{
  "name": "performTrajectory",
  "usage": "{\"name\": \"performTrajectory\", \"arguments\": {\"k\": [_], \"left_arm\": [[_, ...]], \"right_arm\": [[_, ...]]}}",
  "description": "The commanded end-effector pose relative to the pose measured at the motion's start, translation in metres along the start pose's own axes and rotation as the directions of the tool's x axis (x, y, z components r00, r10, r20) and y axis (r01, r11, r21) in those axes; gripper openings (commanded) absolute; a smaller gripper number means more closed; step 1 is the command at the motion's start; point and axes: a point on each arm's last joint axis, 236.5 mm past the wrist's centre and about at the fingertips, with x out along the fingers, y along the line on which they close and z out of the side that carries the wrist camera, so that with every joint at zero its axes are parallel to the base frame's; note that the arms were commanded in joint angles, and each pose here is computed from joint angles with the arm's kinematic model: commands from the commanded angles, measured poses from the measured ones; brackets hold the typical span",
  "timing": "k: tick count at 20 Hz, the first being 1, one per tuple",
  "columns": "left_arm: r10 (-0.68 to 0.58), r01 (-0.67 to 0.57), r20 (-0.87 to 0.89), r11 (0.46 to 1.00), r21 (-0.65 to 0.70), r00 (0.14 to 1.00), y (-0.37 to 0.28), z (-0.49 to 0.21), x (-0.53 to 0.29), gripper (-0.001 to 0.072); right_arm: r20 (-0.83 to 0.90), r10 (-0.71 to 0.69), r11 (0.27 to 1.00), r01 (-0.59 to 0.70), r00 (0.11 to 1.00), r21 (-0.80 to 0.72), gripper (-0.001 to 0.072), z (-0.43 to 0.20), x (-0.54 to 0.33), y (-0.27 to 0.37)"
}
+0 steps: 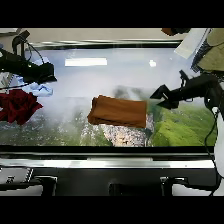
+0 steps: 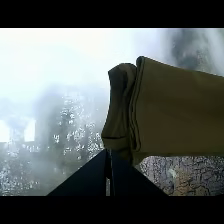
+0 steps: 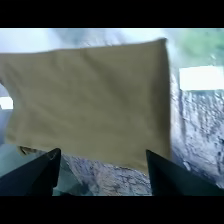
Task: Fold the clothes and pants, and hang the long-sleeved shirts on hangers.
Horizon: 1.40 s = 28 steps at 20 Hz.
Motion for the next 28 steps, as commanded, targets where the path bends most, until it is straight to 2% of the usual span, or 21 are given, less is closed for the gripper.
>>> {"name": "performTrajectory", "arguments": {"k": [1,3,9,10,13,15,17,22,28], "left_arm": [[0.023,-0.023,0.006,1.0,0.001,1.0,0.006,0.001,0.0,0.0018],[0.023,-0.023,0.006,1.0,0.001,1.0,0.006,0.001,0.0,0.0018],[0.023,-0.023,0.008,1.0,0.0,1.0,0.006,0.002,0.0,0.0019],[0.024,-0.024,0.006,1.0,0.0,1.0,0.006,0.002,0.001,0.0019],[0.025,-0.025,-0.001,1.0,-0.002,1.0,0.007,0.002,0.004,0.0019],[0.026,-0.026,-0.006,1.0,-0.004,1.0,0.008,0.002,0.007,0.0019],[0.028,-0.028,-0.008,1.0,-0.003,1.0,0.009,0.002,0.007,0.0019],[0.029,-0.029,-0.011,0.999,0.023,1.0,0.009,0.001,0.007,0.0019],[0.029,-0.029,-0.011,0.999,0.023,1.0,0.009,0.001,0.007,0.0019]], "right_arm": [[-0.096,0.073,0.997,-0.069,0.993,0.044,0.0622,-0.022,0.041,-0.041],[-0.108,0.088,0.993,-0.079,0.99,0.087,0.0614,-0.025,0.062,-0.055],[-0.115,0.118,0.985,-0.102,0.986,0.139,0.0523,-0.021,0.086,-0.067],[-0.11,0.119,0.986,-0.104,0.987,0.134,0.0477,-0.02,0.089,-0.064],[-0.117,0.102,0.992,-0.093,0.988,0.081,0.0466,-0.026,0.104,-0.049],[-0.118,0.089,0.995,-0.084,0.989,0.05,0.0365,-0.03,0.115,-0.039],[-0.118,0.097,0.994,-0.091,0.988,0.055,0.0046,-0.031,0.117,-0.031],[-0.024,0.111,0.994,-0.111,0.993,0.026,0.003,0.021,0.064,-0.002],[0.243,0.086,0.989,-0.113,0.966,0.096,0.003,0.115,-0.047,-0.006]]}}
